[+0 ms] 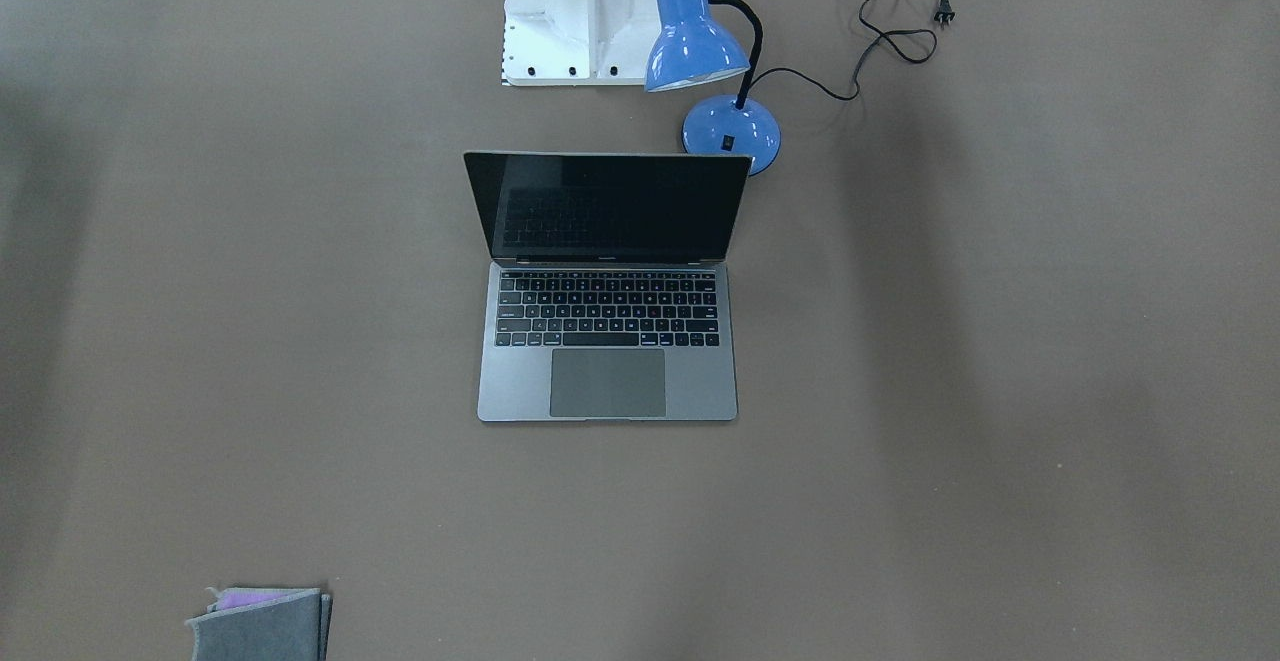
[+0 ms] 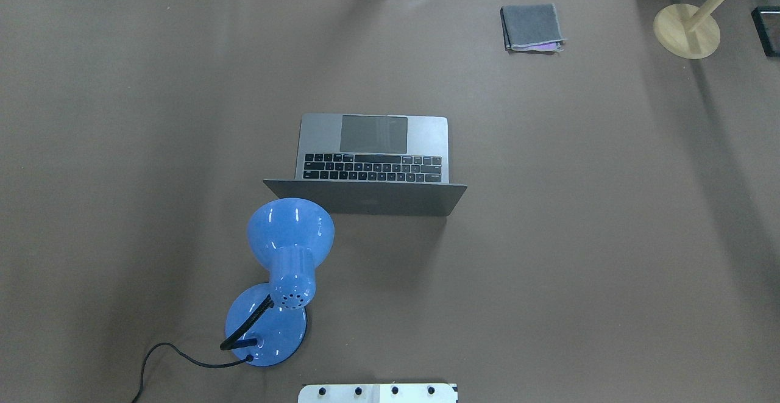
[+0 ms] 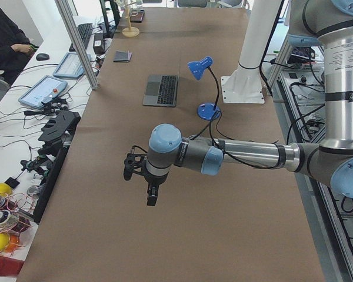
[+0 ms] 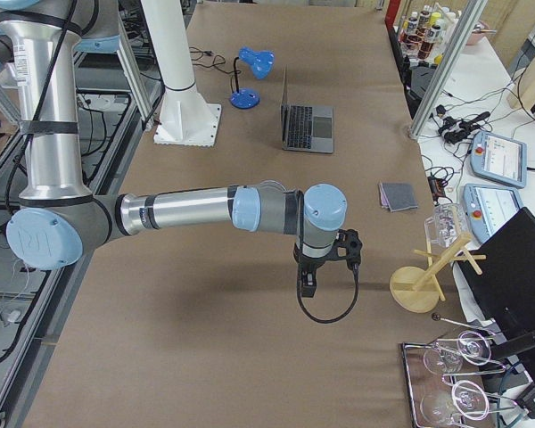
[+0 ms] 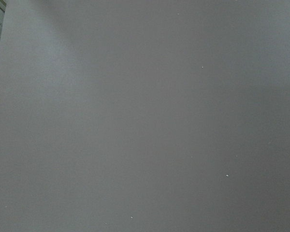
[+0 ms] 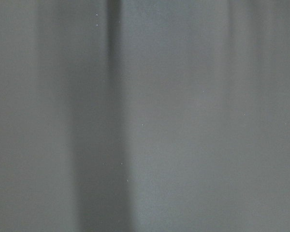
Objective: Close laptop
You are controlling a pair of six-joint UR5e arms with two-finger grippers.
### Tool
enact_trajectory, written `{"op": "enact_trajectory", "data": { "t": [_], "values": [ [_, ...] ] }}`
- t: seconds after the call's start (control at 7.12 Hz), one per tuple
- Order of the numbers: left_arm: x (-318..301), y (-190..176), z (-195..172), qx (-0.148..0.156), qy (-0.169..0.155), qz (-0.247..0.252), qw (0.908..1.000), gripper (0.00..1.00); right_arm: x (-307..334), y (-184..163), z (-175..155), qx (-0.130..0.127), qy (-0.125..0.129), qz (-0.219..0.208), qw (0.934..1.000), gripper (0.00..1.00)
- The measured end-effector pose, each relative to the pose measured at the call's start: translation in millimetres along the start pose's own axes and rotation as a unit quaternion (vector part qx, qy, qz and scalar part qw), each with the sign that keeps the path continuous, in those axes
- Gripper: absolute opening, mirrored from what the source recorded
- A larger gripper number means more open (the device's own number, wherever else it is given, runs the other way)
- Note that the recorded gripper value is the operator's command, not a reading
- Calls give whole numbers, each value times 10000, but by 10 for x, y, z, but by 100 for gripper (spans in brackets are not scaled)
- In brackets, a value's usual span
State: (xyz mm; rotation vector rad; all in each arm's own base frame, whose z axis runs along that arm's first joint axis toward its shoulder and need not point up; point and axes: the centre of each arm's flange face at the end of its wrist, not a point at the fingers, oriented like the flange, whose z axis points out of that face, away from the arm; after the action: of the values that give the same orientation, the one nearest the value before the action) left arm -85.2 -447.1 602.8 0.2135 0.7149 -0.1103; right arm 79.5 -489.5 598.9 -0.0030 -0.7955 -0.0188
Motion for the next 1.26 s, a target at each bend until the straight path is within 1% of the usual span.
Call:
{"op": "enact_trajectory", "data": {
  "t": [0.28, 0.42, 0.7, 0.98, 1.12, 1.26],
  "values": [
    [-68, 29, 77, -67, 12, -64, 10000, 98, -9, -8, -4, 4, -1, 7, 10000, 100],
    [-74, 23, 103, -101, 83, -89, 9999, 98, -17, -11, -11, 12, -9, 4, 10000, 100],
    [-48, 43, 127, -173, 347, -132, 9992, 98, -36, -14, -17, 19, -26, -8, 10000, 100],
    [-28, 78, 111, -172, 442, -114, 9988, 98, -72, -23, -17, 20, -48, -30, 10000, 100],
    [6, 41, 100, -163, 471, -173, 9986, 99, -156, -54, -16, 21, -91, -98, 9999, 100],
    [102, -74, 75, -130, 497, -240, 9984, 99, -294, -117, -28, 35, -157, -214, 9996, 100]
  ]
}}
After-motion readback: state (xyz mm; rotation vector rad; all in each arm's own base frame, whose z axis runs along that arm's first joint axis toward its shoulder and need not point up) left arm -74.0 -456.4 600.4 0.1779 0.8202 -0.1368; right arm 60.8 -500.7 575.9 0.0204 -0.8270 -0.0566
